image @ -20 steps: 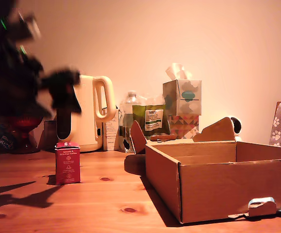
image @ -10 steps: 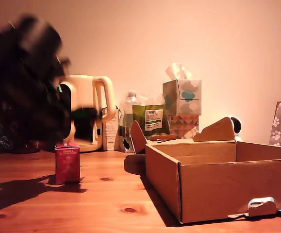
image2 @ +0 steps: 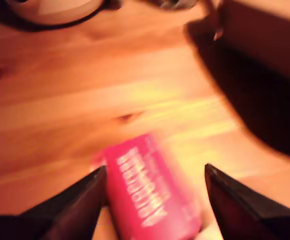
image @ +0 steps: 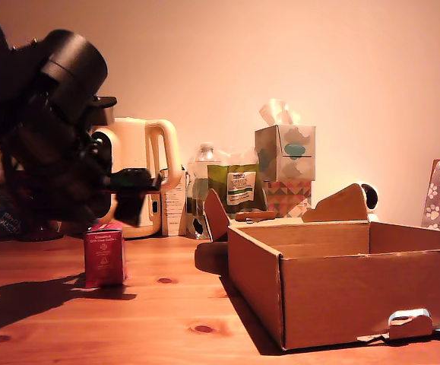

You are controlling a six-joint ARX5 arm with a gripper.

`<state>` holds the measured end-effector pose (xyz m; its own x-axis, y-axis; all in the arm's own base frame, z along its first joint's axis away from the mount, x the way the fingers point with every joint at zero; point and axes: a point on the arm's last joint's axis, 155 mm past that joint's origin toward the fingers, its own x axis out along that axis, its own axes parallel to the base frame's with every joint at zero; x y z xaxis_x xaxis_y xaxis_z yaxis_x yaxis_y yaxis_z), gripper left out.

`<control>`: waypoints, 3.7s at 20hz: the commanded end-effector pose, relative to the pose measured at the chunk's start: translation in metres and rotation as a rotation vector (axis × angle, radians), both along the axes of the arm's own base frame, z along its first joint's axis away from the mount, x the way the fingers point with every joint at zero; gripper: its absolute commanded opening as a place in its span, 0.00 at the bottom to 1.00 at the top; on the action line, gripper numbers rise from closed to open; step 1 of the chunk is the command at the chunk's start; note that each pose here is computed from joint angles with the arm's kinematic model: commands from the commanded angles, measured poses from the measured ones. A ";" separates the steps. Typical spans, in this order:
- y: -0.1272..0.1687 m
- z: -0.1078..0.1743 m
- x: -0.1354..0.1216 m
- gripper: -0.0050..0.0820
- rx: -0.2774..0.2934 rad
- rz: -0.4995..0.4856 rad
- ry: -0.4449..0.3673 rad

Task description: Pick the red carton of coffee filters and place it in the cardboard box

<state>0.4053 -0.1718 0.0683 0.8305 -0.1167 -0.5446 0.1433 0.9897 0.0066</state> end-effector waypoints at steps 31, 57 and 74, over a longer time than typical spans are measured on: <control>0.014 0.096 -0.063 0.30 -0.097 -0.148 -0.023; -0.243 0.099 -0.098 0.30 -0.224 -0.859 -0.024; -0.253 0.002 -0.096 0.50 -0.009 -0.879 0.263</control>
